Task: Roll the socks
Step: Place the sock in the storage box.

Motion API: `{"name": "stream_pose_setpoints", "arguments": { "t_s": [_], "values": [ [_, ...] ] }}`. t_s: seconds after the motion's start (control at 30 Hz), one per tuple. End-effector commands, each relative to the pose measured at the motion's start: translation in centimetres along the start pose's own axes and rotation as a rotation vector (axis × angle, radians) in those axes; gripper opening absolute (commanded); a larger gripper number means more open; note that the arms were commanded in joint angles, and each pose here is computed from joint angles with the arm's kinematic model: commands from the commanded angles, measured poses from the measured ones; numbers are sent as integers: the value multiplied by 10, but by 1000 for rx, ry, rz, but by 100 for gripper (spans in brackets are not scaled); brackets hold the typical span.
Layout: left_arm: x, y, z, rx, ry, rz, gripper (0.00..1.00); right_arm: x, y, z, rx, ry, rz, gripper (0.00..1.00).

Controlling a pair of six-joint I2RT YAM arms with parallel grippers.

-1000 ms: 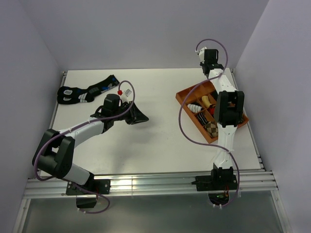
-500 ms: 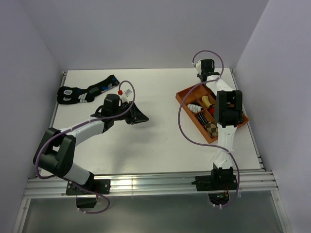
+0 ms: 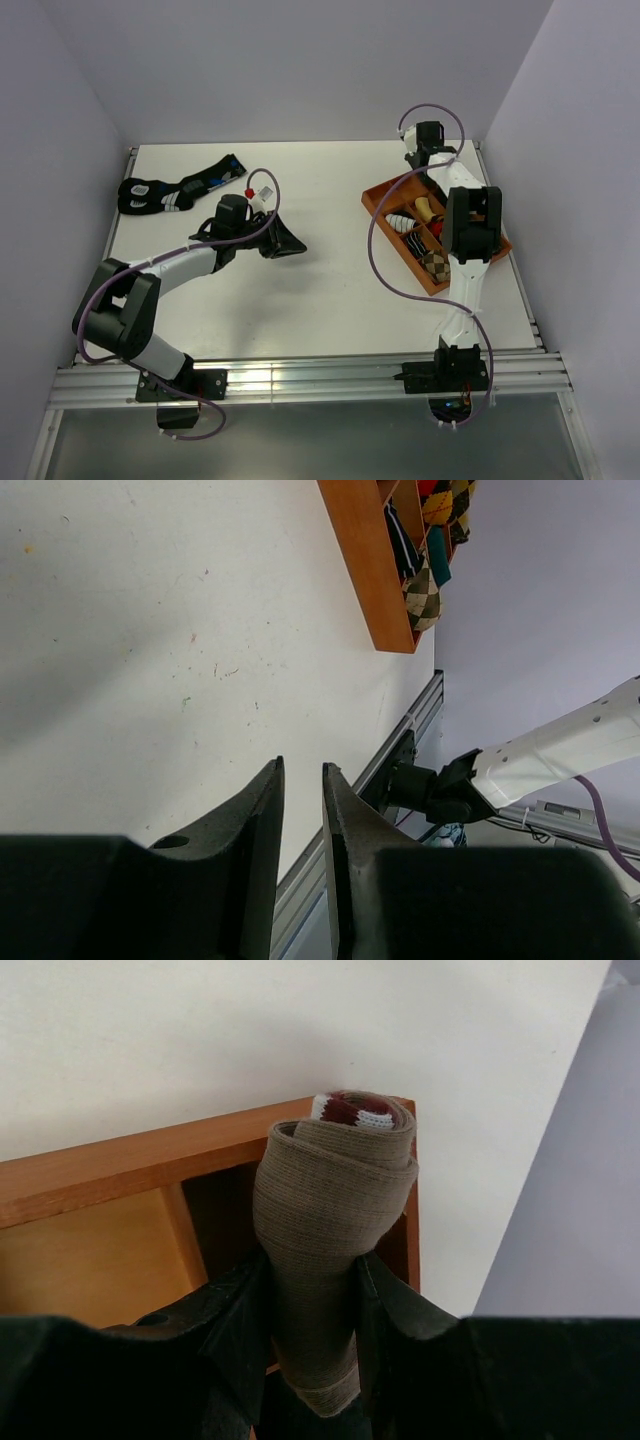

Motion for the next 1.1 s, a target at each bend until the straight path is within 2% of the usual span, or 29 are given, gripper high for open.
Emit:
{"name": "stream_pose_setpoints", "arguments": {
  "t_s": [0.0,0.2,0.33,0.83,1.07],
  "values": [
    [5,-6,-1,-30,7,-46,26,-1,11,20,125,20,-44,0],
    [5,-4,-2,-29,16,-36,26,-5,16,19,163,51,-68,0],
    [4,-3,-3,-30,24,-30,26,-14,1,12,198,77,-128,0],
    [4,-1,-2,-5,23,-23,26,-40,10,-12,295,146,-160,0],
    [5,-1,-2,1,18,-10,26,-38,13,-15,352,151,-176,0]
  ]
}}
Point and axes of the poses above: each gripper's point midway between its finger pads, its own z axis back along the fingers, its own y axis along the line the jaws close on, x = y × z, the point moved 4 cm from there along z, back along the fingers, and after that the axes turned 3 degrees about z, right-handed, at the moved point
